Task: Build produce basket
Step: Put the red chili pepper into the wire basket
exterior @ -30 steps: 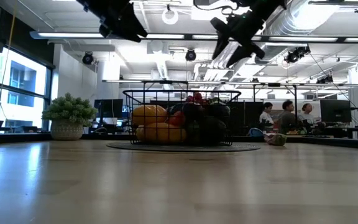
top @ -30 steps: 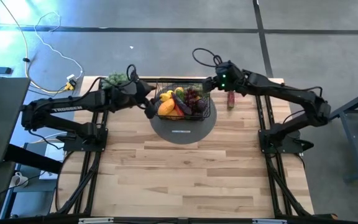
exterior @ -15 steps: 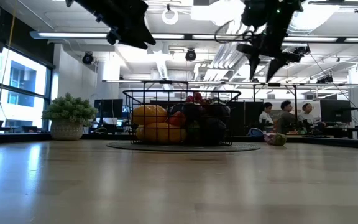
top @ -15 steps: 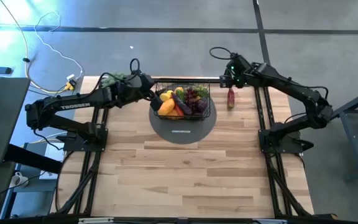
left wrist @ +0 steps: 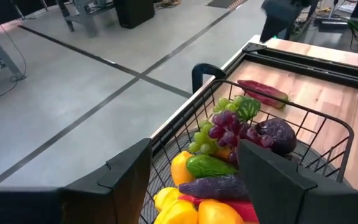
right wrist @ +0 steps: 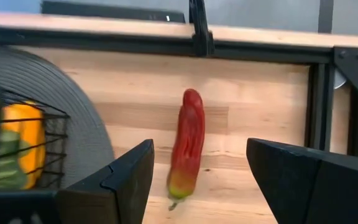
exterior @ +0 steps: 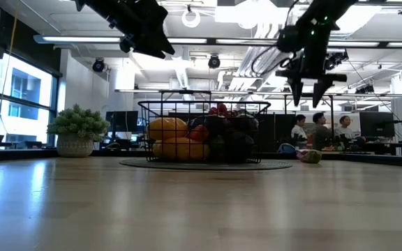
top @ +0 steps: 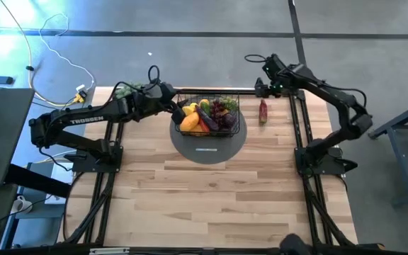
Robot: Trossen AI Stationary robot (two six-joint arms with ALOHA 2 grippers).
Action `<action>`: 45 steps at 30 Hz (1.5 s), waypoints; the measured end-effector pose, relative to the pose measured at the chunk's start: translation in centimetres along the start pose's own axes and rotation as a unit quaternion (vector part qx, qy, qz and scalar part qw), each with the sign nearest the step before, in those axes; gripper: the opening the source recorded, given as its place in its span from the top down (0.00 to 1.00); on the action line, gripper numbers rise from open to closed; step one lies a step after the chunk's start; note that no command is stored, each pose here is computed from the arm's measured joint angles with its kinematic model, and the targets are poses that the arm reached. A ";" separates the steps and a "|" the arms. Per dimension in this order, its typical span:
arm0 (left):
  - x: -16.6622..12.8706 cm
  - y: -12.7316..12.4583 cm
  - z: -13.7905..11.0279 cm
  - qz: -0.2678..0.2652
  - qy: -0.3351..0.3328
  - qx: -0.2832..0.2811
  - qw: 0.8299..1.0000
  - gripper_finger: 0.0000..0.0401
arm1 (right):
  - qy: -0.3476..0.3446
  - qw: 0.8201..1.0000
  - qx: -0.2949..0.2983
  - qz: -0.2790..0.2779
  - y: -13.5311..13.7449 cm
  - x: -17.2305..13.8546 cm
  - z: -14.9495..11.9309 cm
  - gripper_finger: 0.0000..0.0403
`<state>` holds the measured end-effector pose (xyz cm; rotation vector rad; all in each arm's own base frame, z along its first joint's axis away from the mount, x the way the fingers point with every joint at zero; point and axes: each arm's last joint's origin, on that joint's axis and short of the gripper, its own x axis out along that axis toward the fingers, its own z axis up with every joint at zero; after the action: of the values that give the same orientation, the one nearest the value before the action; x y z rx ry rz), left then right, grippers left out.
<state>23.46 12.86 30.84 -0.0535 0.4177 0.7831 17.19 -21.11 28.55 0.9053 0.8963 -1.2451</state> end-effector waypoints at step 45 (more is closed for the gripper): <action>0.0 0.0 0.0 -0.010 0.003 -0.011 1.000 0.43 | 0.189 0.979 -0.047 -0.058 0.9 15.5 0.7 0.65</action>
<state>23.44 12.79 30.82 -0.0801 0.4144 0.7683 19.70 -27.42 14.61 1.0443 1.3150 -1.1366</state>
